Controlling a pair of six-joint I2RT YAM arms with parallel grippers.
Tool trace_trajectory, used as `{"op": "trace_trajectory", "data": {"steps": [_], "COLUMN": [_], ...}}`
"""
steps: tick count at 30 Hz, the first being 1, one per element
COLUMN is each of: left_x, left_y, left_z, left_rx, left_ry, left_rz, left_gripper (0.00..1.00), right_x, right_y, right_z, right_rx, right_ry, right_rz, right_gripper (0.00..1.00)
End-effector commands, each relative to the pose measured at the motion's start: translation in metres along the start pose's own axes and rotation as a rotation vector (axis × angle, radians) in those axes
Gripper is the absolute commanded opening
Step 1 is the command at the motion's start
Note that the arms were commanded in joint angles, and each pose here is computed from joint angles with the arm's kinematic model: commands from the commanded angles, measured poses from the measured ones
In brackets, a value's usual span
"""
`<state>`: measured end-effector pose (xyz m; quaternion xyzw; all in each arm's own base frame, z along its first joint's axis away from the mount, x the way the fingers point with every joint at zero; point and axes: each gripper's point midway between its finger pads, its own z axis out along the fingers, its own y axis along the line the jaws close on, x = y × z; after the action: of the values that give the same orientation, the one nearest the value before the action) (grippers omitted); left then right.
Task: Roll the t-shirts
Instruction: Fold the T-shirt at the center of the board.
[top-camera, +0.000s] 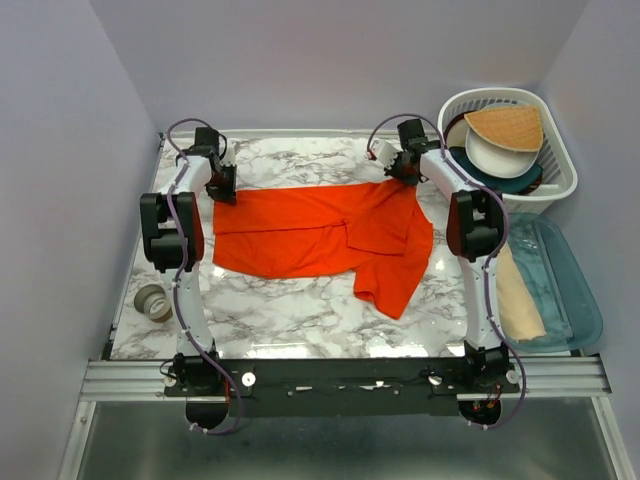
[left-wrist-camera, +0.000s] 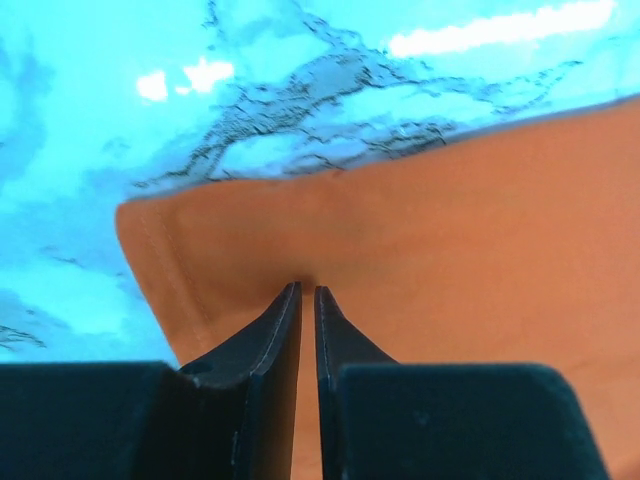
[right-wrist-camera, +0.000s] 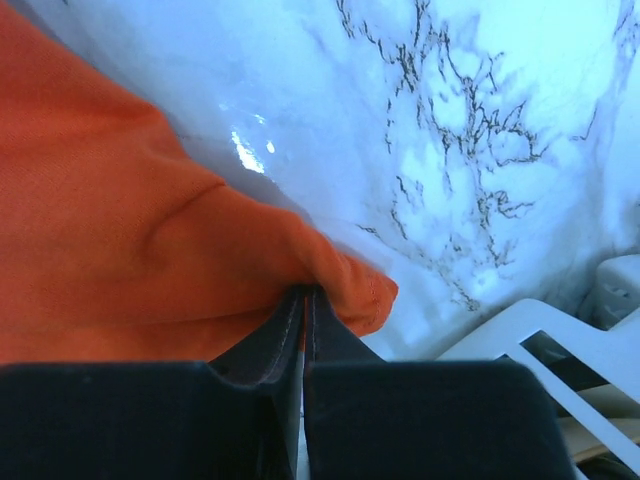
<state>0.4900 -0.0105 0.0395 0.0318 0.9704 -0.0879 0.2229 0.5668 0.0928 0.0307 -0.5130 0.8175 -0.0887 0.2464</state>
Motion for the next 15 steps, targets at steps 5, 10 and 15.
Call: {"op": "trace_trajectory", "data": {"steps": [5,10,15], "left_x": [-0.021,-0.054,-0.074], "left_y": [0.046,0.047,0.043], "left_z": [0.016,0.018,0.014], "left_rx": [-0.141,-0.135,-0.123], "left_ry": [0.019,-0.058,-0.110], "left_rz": [0.046,0.073,0.102], "left_gripper": [0.18,0.17,0.18], "right_x": [0.053,0.057,0.062], "right_y": [-0.016,-0.004,0.010], "right_z": [0.012,0.005,-0.004], "right_rx": [0.046,-0.005,-0.054], "right_ry": [0.193,0.207,0.242], "right_rz": [0.007,0.062,0.163], "right_gripper": [0.09,0.09,0.09]}}
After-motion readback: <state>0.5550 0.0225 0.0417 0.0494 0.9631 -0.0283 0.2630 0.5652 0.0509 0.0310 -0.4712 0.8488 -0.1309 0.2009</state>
